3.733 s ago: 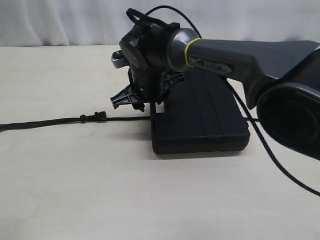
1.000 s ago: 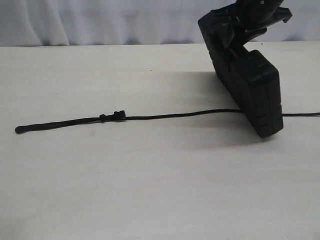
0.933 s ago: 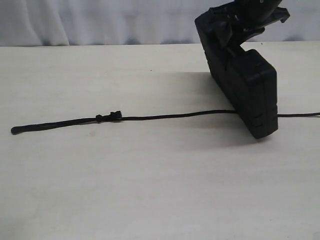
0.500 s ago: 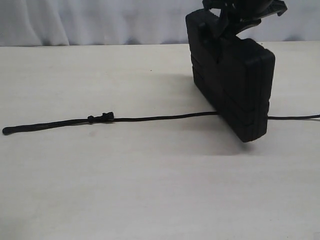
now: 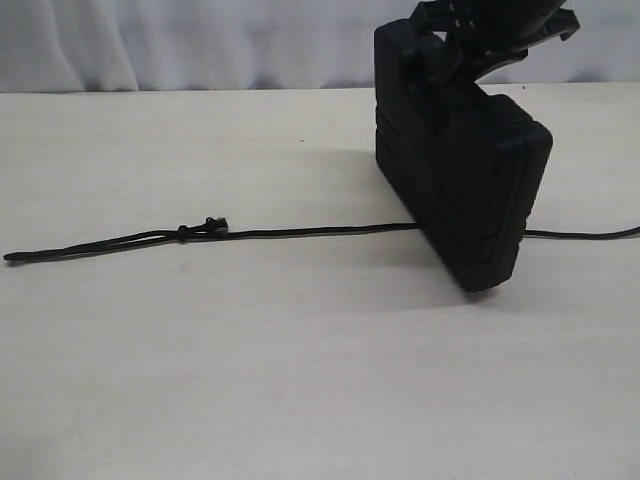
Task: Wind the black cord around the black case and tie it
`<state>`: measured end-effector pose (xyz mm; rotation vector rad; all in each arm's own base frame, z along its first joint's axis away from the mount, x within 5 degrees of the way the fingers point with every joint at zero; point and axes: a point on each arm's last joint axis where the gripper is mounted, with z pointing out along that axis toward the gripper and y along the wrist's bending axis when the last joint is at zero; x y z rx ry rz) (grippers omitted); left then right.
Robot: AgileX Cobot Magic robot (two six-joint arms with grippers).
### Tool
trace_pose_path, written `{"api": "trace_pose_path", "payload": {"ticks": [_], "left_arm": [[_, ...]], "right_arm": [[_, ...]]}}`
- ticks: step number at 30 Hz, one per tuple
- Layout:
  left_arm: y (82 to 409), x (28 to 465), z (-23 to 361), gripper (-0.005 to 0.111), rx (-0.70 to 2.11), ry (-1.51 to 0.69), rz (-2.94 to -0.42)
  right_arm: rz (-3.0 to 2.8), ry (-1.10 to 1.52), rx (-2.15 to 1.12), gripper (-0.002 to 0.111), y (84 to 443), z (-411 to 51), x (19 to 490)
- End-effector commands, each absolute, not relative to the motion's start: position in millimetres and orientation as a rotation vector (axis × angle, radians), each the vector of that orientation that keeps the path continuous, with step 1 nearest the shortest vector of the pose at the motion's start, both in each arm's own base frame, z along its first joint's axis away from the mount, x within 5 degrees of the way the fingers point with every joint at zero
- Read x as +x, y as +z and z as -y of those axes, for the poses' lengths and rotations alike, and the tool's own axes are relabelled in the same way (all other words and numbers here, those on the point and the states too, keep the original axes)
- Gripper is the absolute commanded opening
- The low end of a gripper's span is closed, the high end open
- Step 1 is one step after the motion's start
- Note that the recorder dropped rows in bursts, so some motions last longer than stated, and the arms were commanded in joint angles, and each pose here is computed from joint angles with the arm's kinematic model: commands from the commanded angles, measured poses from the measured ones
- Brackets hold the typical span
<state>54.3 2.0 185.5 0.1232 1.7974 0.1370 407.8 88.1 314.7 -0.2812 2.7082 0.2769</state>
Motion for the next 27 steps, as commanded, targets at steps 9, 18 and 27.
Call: {"api": "trace_pose_path", "payload": {"ticks": [9,18,27], "left_arm": [[185.3,54.2,-1.9,0.000,0.122,0.135,-1.790],[185.3,54.2,-1.9,0.000,0.122,0.135,-1.790],[185.3,54.2,-1.9,0.000,0.122,0.135,-1.790]], "right_arm": [[-2.752,0.011,-0.313,0.004,309.8,-70.9,407.2],[-2.773,-0.032,-0.332,0.004,309.1,-68.8,405.5],[-2.782,-0.012,-0.270,0.004,309.0,-69.4,405.2]]}}
